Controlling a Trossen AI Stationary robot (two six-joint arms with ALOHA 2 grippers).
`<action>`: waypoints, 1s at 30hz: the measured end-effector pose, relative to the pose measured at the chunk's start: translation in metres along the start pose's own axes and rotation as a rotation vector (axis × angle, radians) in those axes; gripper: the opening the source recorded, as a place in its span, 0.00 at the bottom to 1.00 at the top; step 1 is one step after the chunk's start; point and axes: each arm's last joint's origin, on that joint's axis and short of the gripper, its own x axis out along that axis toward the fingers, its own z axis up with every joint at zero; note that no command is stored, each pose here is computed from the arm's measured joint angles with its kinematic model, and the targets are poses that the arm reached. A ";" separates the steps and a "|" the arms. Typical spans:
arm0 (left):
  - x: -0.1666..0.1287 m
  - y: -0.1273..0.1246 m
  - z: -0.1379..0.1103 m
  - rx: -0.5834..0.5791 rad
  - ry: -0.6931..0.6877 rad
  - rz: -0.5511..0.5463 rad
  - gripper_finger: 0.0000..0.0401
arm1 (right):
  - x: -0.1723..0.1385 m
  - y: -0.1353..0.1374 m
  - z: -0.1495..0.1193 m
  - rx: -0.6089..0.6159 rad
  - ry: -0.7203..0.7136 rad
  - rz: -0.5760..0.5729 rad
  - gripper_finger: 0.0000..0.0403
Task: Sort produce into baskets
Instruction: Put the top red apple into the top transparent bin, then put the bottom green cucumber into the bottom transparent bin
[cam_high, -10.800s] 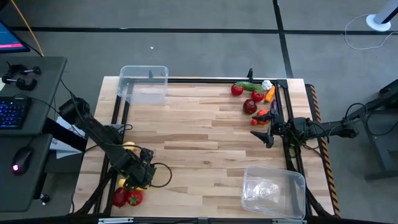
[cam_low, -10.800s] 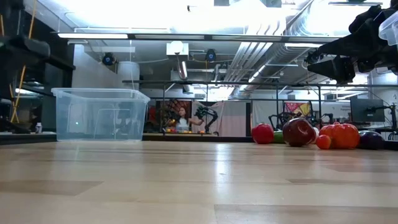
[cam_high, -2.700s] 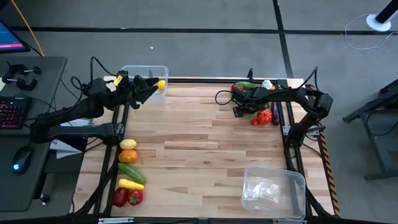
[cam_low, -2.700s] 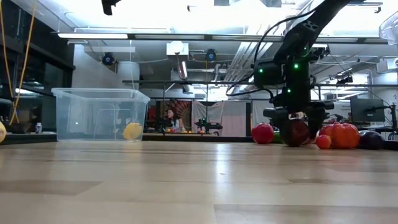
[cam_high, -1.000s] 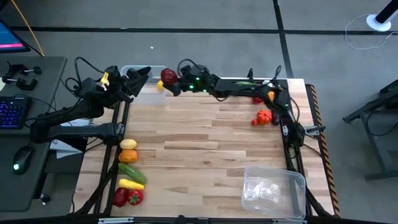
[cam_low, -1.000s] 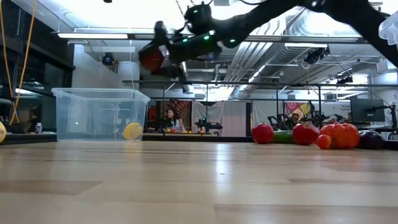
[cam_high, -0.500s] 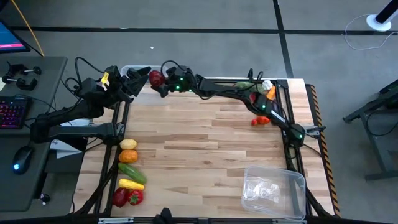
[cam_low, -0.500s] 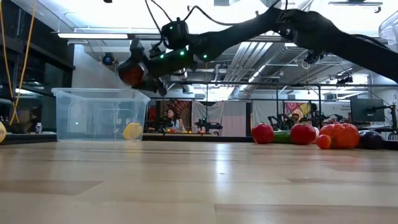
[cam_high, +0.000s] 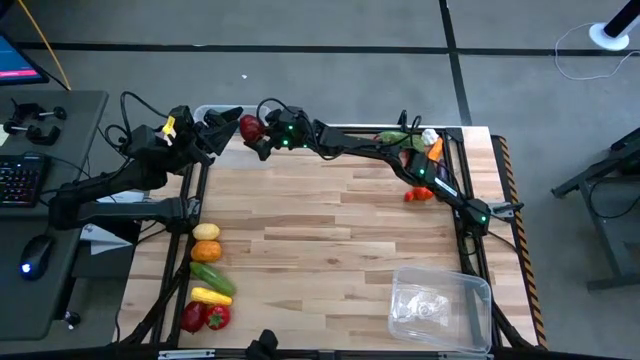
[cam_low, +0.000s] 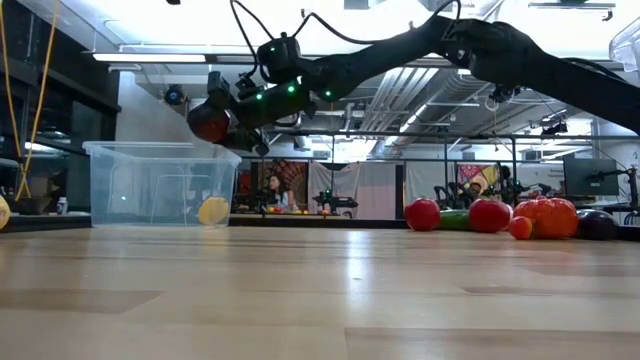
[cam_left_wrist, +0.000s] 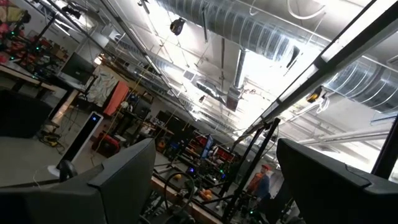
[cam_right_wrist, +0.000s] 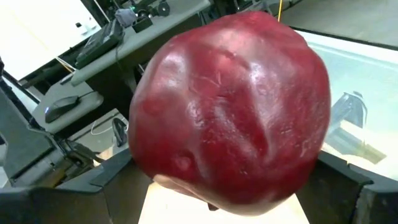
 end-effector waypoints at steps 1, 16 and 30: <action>0.000 0.000 0.000 0.000 0.000 0.000 0.81 | 0.000 -0.001 0.000 0.002 -0.001 -0.004 0.80; 0.000 0.000 0.000 0.000 0.000 0.000 0.81 | 0.000 0.000 0.000 -0.033 0.006 0.007 0.82; 0.000 0.000 0.000 0.000 0.000 0.000 0.81 | 0.000 0.001 0.000 -0.054 -0.035 -0.060 0.97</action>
